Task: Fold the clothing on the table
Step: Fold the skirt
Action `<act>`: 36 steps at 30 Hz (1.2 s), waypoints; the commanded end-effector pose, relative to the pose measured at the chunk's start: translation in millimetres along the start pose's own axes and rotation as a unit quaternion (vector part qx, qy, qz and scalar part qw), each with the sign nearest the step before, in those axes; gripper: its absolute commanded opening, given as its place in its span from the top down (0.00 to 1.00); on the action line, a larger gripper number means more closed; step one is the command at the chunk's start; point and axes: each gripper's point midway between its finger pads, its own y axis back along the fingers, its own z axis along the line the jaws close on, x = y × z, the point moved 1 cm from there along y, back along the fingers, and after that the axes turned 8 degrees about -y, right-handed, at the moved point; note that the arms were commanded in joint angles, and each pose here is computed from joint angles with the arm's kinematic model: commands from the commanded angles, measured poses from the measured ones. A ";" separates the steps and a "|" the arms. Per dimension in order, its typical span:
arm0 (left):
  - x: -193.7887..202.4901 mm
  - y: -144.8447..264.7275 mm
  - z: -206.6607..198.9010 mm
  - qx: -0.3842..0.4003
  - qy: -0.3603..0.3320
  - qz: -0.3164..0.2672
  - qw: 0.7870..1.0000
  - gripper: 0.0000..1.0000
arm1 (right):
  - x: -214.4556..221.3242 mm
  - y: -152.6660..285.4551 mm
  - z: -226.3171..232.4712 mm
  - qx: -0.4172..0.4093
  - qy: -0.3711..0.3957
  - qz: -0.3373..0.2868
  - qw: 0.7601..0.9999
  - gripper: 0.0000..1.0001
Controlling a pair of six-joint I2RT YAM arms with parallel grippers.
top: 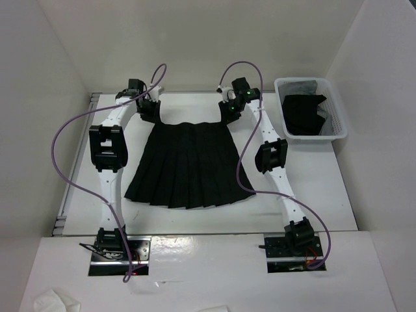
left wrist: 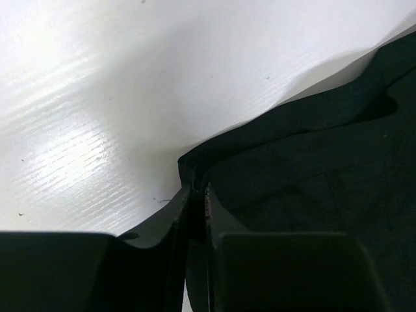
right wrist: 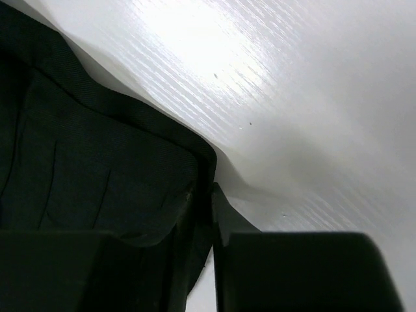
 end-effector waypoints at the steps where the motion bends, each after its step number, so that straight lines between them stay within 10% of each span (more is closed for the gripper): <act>1: -14.1 4.1 -2.2 0.019 -0.015 -0.020 1.000 0.84 | 4.0 -5.9 -3.8 0.008 0.004 0.004 1.000 0.83; 4: -13.1 6.3 2.2 0.020 -0.015 -0.022 0.999 0.88 | -3.6 3.3 -3.9 0.020 0.008 -0.005 1.000 1.00; 24: -47.6 130.9 -46.4 0.028 -0.058 -0.059 0.996 0.96 | -82.2 173.0 52.3 0.042 0.049 -0.125 0.990 1.00; 36: 7.6 175.5 -99.3 0.088 -0.081 -0.008 0.993 0.96 | -40.5 196.9 86.1 0.019 0.079 -0.052 0.995 1.00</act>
